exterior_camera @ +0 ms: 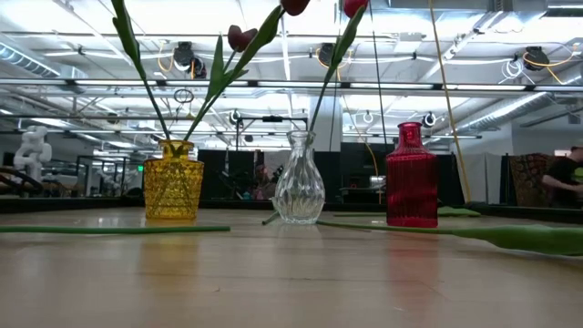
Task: Sort flowers into vase by color
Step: Put the right pink tulip into the transparent vase
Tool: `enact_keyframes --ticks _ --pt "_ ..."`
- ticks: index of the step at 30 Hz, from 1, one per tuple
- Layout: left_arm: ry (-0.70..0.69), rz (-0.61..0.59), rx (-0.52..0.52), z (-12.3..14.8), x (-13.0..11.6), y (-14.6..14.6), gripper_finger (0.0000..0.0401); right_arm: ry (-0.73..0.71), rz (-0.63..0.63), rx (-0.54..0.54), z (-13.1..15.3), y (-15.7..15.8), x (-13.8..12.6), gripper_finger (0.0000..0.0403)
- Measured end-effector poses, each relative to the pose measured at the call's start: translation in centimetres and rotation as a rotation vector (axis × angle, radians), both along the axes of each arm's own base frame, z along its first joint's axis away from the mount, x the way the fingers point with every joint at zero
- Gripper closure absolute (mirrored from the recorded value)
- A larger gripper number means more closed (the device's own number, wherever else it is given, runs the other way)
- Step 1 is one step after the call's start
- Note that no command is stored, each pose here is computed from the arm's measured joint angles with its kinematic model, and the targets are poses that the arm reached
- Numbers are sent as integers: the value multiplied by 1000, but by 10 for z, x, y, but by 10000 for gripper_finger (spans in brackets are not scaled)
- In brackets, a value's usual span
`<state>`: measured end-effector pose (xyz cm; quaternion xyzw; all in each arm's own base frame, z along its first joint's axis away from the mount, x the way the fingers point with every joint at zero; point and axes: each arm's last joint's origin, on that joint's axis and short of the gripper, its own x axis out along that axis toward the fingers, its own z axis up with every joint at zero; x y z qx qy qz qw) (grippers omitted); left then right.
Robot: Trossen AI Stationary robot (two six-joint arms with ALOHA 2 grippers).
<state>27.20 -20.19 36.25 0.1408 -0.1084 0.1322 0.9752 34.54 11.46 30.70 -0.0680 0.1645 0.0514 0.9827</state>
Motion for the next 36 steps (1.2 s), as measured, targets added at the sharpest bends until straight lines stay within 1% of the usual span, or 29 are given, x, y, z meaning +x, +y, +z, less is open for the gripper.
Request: enact_keyframes --ticks 4,10,13,16,20,24,26,30,34,36 --pt "9 5 8 -1 1 1 390 37 -2 -5 -2 -1 -3 309" --pt "64 38 50 -7 10 10 393 167 -33 20 -1 -6 -20 230" --pt "59 13 24 -10 17 18 394 216 -50 36 4 -10 -31 200" --pt "64 -6 2 -21 24 28 395 234 -60 69 13 -12 -44 179" --pt "74 28 -24 -35 30 44 395 231 -58 90 25 -7 -63 167" --pt "105 44 -27 -54 34 58 395 215 -91 48 35 0 -83 166" --pt "89 61 -37 -60 34 65 396 200 -106 25 39 4 -92 166" --pt "44 66 -53 -74 31 76 396 164 -113 9 45 10 -100 166" --pt "52 70 -41 -86 30 86 396 156 -100 -5 45 12 -101 166" --pt "61 50 -27 -90 31 91 396 155 -99 -6 46 13 -101 166"
